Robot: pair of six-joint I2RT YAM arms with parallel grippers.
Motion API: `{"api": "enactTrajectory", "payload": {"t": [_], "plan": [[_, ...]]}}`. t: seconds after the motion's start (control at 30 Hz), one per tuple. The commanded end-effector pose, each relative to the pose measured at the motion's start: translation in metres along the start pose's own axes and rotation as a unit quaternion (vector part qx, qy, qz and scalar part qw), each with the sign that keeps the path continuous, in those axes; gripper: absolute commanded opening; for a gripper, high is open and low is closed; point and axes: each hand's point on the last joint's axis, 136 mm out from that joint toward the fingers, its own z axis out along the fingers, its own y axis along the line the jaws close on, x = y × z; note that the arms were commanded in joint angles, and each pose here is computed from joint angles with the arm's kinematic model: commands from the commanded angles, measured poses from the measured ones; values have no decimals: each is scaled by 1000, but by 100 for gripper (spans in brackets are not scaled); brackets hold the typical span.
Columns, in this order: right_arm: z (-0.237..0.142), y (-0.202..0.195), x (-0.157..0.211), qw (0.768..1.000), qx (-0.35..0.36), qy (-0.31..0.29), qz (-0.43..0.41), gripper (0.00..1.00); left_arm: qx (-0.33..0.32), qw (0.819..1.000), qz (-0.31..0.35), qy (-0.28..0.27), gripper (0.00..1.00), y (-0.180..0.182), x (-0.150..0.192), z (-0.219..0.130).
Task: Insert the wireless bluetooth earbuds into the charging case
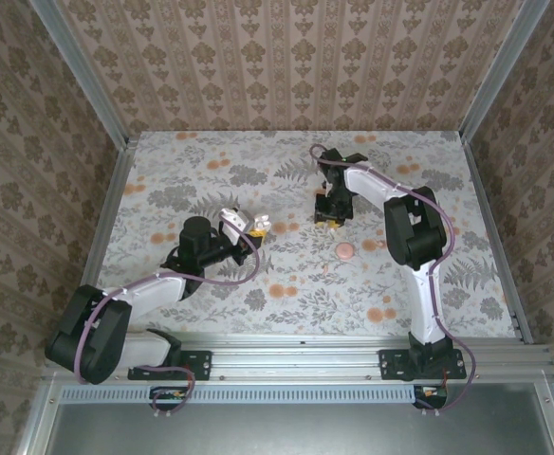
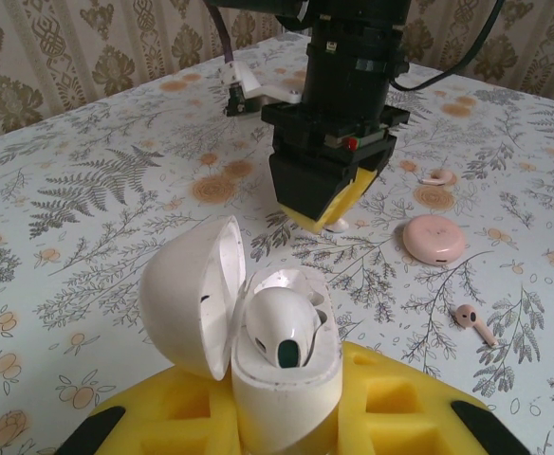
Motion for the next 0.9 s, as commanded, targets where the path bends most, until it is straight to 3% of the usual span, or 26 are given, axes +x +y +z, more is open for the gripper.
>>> {"api": "enactTrajectory", "payload": {"t": [0.0, 0.87], "plan": [[-28, -18, -6, 999, 28, -19, 14, 32, 0, 1000, 15, -12, 11, 0, -7, -5], [2, -10, -15, 1000, -12, 10, 18, 30, 6, 1000, 25, -12, 11, -2, -13, -6]]}}
